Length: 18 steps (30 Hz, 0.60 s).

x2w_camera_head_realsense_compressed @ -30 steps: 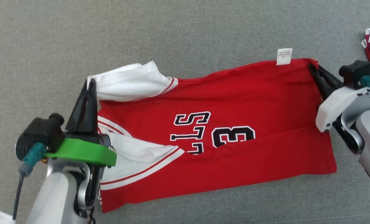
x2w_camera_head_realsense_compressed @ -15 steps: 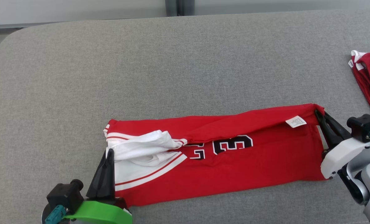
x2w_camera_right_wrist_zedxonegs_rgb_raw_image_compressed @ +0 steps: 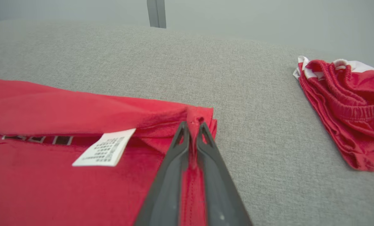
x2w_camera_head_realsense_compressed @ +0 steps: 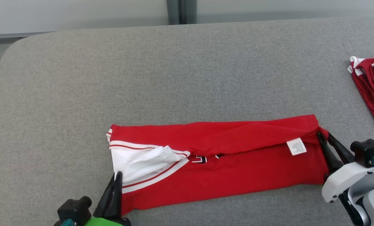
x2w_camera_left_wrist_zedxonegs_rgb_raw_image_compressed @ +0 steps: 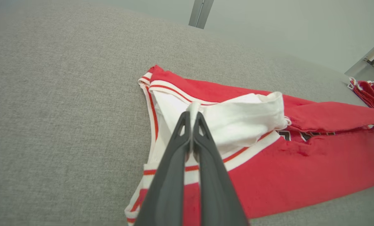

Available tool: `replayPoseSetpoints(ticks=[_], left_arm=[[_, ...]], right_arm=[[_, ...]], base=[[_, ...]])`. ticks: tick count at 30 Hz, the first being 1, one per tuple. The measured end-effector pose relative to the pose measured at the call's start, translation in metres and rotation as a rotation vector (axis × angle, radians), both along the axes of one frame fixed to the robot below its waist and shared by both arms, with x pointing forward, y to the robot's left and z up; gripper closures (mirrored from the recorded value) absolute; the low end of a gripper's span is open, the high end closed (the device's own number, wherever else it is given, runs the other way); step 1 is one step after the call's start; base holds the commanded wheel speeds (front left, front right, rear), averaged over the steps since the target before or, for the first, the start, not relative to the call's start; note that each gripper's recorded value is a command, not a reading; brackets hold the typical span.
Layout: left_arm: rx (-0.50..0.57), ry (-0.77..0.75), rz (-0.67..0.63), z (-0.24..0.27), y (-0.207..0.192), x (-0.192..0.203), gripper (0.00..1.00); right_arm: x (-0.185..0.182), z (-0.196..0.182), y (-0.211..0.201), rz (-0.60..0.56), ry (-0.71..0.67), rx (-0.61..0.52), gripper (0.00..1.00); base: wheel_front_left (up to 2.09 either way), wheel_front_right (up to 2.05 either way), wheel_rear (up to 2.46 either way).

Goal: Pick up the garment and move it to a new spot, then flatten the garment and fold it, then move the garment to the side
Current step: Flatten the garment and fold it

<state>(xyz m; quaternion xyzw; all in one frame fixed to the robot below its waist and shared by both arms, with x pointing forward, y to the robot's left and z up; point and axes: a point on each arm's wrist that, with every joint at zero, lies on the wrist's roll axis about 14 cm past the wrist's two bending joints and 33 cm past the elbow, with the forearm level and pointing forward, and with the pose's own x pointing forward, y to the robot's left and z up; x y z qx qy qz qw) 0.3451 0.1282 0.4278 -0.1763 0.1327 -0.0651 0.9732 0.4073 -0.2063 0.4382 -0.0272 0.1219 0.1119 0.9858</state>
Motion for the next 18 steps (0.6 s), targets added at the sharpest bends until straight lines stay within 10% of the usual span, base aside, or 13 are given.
replayPoseSetpoints(ticks=[18], left_arm=[[0.005, -0.144, 0.092, 0.033, 0.023, -0.001, 0.0]], right_arm=[[-0.033, 0.014, -0.045, -0.221, -0.047, 0.042, 0.0]], base=[[0.0, 0.0, 0.0]])
